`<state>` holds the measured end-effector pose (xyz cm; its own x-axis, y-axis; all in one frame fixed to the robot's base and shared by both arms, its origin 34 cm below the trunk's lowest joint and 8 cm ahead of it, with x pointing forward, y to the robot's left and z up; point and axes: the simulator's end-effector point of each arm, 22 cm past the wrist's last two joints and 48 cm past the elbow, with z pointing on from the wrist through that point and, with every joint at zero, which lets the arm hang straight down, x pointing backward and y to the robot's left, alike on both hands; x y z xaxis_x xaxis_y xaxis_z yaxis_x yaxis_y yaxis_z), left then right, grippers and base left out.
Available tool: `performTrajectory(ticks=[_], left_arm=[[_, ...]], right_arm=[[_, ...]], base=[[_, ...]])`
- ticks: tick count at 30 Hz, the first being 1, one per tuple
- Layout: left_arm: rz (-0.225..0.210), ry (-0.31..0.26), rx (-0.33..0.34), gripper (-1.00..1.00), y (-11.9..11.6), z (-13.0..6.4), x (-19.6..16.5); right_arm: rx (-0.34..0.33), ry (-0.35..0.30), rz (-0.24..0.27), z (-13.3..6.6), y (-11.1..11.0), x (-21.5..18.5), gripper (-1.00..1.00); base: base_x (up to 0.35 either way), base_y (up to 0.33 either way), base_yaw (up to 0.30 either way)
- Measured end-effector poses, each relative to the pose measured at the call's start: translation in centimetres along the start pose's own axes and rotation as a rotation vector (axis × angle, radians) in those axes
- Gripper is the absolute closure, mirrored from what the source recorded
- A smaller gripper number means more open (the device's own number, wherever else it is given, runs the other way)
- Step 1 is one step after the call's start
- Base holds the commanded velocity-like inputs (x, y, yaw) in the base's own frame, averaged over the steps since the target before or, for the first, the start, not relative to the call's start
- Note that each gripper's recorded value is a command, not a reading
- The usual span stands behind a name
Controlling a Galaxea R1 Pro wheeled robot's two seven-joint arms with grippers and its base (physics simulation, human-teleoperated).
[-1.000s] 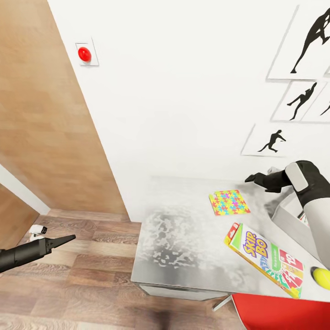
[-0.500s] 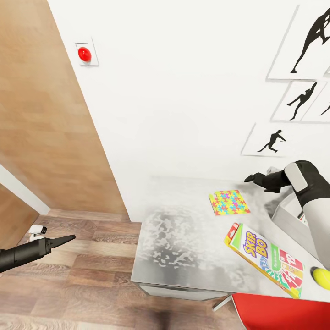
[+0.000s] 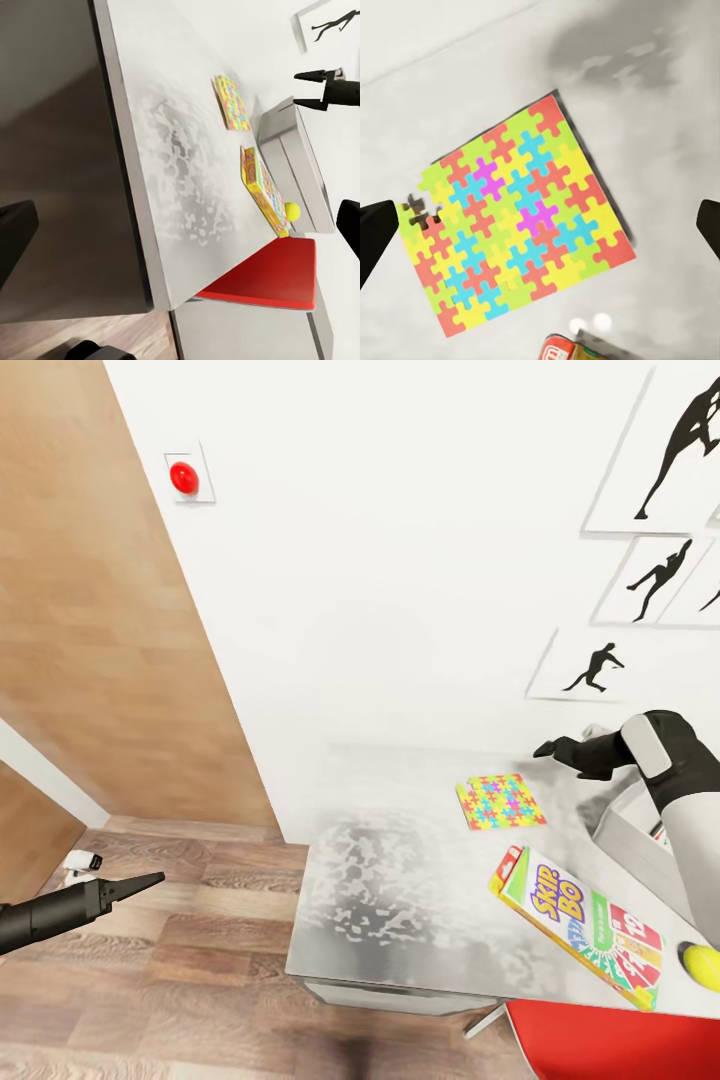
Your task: Put all the toys in the child's room - the three board games (two on the bed and one on the table), the two jigsaw puzzles on the table, and the tennis ball on the table - inside the toy box on the table in the child's room.
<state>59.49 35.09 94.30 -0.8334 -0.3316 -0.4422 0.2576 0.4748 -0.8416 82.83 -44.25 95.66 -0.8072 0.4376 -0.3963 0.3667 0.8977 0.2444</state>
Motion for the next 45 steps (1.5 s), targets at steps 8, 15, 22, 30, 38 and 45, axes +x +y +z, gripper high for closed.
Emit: performTrajectory(ticks=[8,15,22,30,38,45], left_arm=[[-0.007,0.005,-0.003,-1.00,0.4,0.1,0.3],[-0.015,0.010,-0.007,-1.00,0.8,0.2,0.5],[-0.025,0.015,-0.011,-1.00,1.2,0.4,0.9],[-0.035,0.021,-0.015,-1.00,1.8,0.5,1.2],[-0.046,0.028,-0.019,-1.00,2.3,0.7,1.6],[-0.055,0.033,-0.023,-1.00,2.7,0.8,1.9]], right_arm=[[0.002,0.007,0.002,0.5,-0.2,0.2,-1.00],[0.006,0.015,0.003,1.2,-0.3,0.5,-1.00],[0.011,0.025,0.004,1.8,-0.5,0.8,-1.00],[0.015,0.035,0.006,2.6,-0.8,1.2,-1.00],[0.011,0.030,0.005,2.8,-0.4,0.6,-1.00],[0.009,0.029,0.006,3.2,-0.3,0.3,-1.00]], base=[[0.000,0.000,0.000],[0.000,0.000,0.000],[0.000,0.000,0.000],[0.000,0.000,0.000],[0.000,0.000,0.000],[0.000,0.000,0.000]])
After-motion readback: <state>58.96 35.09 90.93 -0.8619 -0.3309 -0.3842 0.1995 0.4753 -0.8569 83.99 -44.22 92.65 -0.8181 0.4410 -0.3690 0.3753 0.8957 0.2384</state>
